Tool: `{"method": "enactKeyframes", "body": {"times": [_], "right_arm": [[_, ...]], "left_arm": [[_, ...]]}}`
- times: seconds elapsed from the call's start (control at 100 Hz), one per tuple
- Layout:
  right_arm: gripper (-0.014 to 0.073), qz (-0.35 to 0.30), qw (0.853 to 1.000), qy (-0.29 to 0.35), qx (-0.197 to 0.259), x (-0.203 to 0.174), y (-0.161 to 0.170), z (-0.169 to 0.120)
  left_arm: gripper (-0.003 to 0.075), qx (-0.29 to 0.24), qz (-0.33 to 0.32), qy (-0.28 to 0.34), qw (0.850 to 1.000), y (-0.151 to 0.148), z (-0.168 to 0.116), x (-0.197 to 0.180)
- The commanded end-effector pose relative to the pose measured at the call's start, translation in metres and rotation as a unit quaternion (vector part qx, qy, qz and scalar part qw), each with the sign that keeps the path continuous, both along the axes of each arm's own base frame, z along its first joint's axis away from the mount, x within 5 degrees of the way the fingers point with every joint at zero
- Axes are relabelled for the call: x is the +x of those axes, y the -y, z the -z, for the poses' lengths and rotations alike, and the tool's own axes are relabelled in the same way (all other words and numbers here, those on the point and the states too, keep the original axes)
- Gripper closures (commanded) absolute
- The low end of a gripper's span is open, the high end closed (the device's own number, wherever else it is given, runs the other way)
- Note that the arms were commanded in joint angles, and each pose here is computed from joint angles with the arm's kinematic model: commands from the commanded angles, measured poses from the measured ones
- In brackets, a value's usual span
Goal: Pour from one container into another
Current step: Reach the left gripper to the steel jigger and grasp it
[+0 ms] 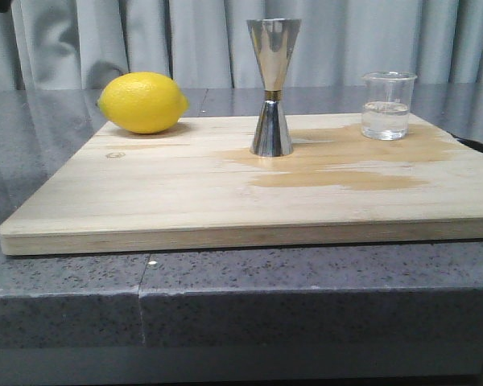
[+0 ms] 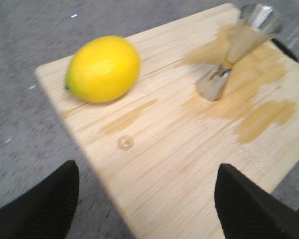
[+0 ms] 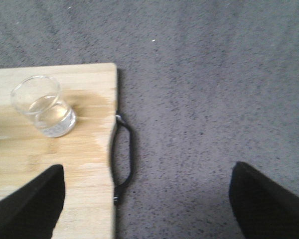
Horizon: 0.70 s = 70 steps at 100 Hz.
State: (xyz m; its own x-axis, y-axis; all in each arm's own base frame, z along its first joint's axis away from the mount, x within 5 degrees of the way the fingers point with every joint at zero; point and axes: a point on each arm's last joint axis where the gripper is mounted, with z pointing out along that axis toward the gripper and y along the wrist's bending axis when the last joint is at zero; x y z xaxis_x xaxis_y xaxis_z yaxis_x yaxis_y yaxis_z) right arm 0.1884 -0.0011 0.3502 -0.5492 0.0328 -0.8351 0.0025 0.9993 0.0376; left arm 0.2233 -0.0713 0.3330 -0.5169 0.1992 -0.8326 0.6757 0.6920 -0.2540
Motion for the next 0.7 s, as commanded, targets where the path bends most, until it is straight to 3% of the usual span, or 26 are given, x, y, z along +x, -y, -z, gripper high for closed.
{"method": "enactKeyframes", "body": {"times": [0.0,0.11,0.33,0.55,0.69], "right_arm": [[-0.0006,-0.011,0.999,0.052,0.004,0.006,-0.002,-0.016],[-0.0006,-0.020,0.998,0.056,0.017,0.010,-0.004,-0.015],[-0.0006,-0.023,0.997,0.074,0.026,0.014,-0.005,-0.017],[-0.0006,-0.022,0.996,0.079,0.026,0.014,-0.005,-0.018],[-0.0006,-0.021,0.996,0.081,0.027,0.014,-0.005,-0.018]], "left_arm": [[0.0208,-0.065,0.050,0.056,0.995,0.012,-0.014,0.010],[0.0208,-0.093,0.101,0.079,0.987,0.026,-0.002,0.027],[0.0208,-0.103,0.192,0.123,0.968,0.073,0.035,0.047],[0.0208,-0.130,0.205,0.188,0.952,0.104,0.056,0.063],[0.0208,-0.130,0.226,0.188,0.947,0.122,0.063,0.074]]}}
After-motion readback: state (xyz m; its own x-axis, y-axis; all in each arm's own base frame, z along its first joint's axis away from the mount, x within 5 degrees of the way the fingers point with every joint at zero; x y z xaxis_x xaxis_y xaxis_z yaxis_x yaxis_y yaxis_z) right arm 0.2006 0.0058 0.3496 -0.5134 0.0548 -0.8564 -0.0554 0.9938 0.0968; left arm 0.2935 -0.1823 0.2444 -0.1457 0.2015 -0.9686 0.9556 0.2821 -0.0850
